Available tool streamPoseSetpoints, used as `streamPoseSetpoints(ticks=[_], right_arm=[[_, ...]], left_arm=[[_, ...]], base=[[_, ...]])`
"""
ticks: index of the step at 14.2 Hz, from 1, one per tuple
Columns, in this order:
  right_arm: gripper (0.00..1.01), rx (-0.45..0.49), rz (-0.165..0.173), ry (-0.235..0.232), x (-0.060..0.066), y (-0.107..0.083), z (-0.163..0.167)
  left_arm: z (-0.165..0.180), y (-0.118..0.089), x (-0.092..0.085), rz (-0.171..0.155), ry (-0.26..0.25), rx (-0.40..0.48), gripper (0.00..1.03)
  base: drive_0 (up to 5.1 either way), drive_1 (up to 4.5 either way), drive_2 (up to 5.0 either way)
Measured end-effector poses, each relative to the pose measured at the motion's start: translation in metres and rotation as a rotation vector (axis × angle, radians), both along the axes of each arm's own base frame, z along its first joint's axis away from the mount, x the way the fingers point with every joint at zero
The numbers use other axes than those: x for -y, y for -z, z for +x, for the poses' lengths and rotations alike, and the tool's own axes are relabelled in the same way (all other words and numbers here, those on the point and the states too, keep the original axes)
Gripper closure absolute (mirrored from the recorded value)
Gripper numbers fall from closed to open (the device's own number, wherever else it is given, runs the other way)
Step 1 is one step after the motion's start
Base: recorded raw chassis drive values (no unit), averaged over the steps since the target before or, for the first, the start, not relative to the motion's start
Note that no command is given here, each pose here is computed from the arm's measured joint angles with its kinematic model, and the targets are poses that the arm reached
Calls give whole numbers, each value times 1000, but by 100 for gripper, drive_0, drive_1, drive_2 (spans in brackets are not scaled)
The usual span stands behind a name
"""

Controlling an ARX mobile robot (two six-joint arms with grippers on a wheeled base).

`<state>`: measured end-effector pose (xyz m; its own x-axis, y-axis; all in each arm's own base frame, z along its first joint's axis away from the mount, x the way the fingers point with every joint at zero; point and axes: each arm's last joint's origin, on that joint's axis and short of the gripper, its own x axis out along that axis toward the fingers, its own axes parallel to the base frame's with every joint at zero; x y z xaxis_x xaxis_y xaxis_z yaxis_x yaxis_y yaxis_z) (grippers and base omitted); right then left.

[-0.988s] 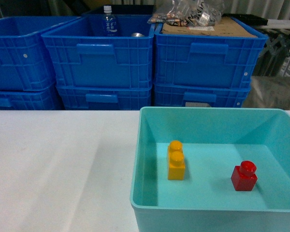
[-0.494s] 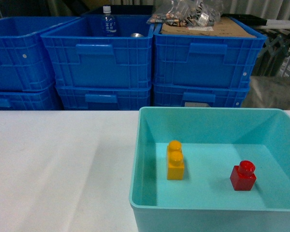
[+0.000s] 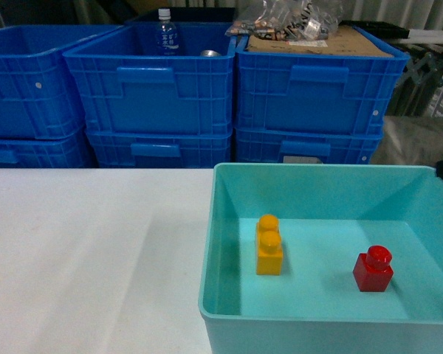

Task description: Pick red block from blue box to shelf

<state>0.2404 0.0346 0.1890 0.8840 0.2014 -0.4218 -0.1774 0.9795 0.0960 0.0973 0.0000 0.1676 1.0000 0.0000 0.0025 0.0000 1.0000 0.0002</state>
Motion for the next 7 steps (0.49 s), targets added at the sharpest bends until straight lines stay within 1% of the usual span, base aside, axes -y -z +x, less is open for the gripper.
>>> streamPoseSetpoints(ticks=[3, 5, 7], right_arm=[[3, -187, -32, -23, -14, 27, 35], [3, -277, -49, -11, -23, 44, 60], [3, -354, -51, 11, -29, 62, 80]], left_arm=[[0, 0, 0, 0, 0, 0, 5], [0, 0, 0, 0, 0, 0, 5], [0, 0, 0, 0, 0, 0, 5]], base=[[0, 0, 0], [0, 0, 0], [0, 0, 0]])
